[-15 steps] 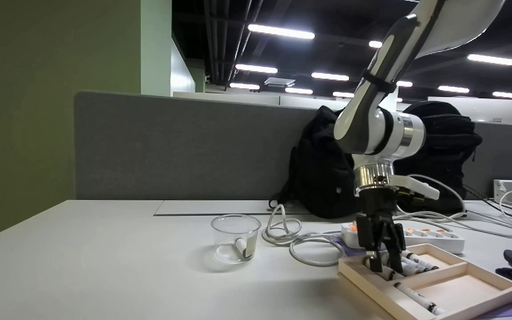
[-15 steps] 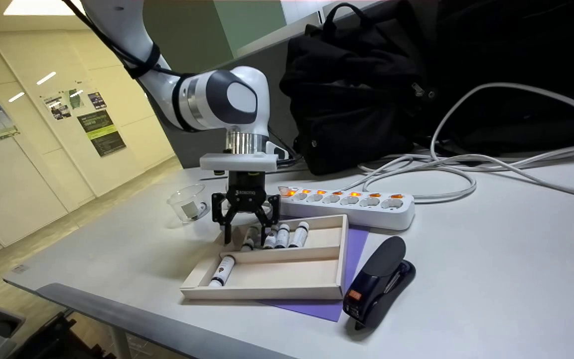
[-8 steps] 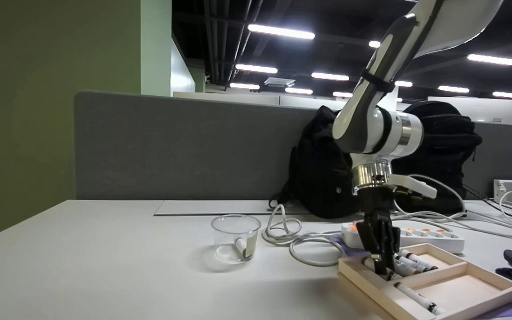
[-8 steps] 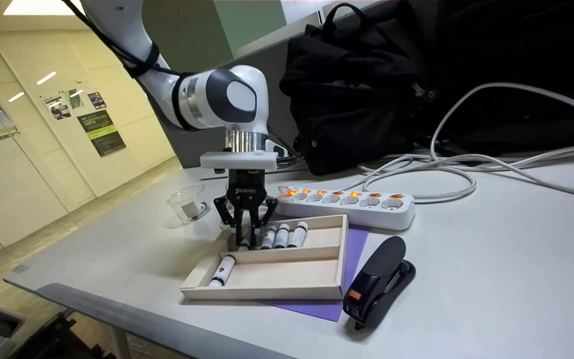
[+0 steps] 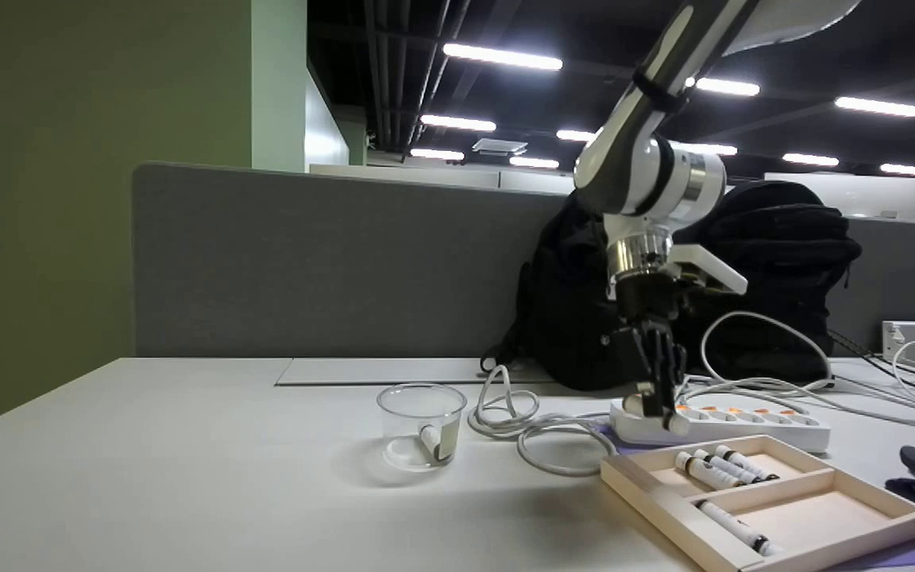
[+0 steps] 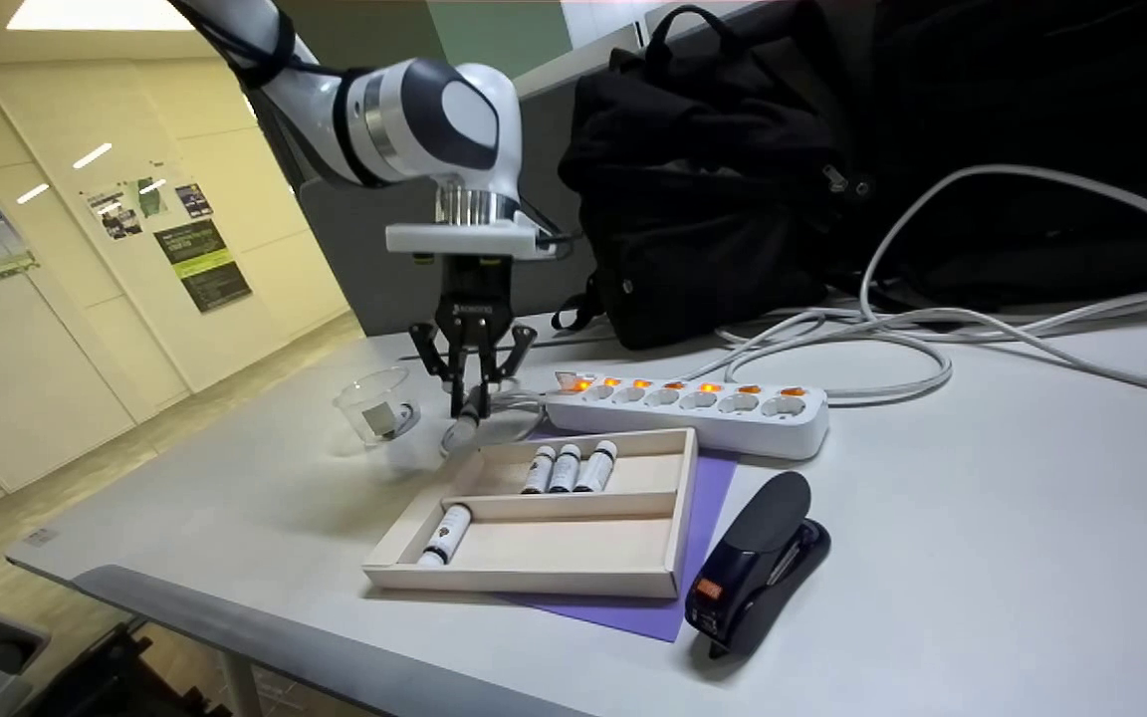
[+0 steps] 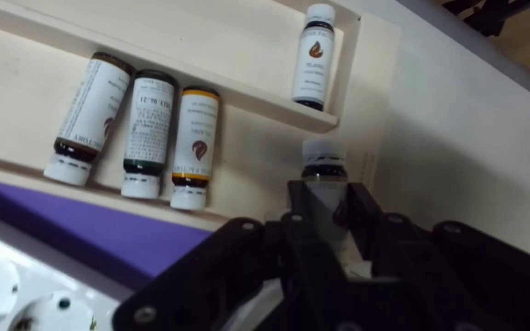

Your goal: Pick up one small bottle from the wooden tray and put it in the glass bowl.

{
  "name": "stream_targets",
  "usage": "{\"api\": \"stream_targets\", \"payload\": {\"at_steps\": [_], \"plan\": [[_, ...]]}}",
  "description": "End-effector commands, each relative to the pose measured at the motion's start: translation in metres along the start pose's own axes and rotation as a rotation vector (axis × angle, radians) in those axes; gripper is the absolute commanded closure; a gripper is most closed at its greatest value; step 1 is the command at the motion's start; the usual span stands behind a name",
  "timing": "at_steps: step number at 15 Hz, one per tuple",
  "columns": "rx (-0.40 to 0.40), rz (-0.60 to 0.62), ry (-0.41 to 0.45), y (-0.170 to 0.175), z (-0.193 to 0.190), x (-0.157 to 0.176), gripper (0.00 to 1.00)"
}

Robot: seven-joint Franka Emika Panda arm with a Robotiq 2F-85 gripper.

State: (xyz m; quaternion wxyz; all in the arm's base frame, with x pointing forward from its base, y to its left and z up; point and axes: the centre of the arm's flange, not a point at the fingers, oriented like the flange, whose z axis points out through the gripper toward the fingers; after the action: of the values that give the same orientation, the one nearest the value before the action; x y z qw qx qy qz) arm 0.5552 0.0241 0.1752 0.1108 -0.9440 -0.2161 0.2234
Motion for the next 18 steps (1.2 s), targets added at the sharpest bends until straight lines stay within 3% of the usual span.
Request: {"api": "stream_targets", "payload": {"at_steps": [1, 5, 10, 17, 18], "plan": [[-0.031, -0.081, 0.089, -0.032, -0.070, 0.018, 0.93], [0.033, -0.222, 0.193, -0.069, -0.094, 0.062, 0.93], [0.127, -0.351, 0.233, -0.122, -0.081, 0.132, 0.93], [0.113, -0.442, 0.263, -0.183, -0.041, 0.209, 0.93], [0.108, -0.441, 0.271, -0.187, -0.035, 0.216, 0.57]]}}
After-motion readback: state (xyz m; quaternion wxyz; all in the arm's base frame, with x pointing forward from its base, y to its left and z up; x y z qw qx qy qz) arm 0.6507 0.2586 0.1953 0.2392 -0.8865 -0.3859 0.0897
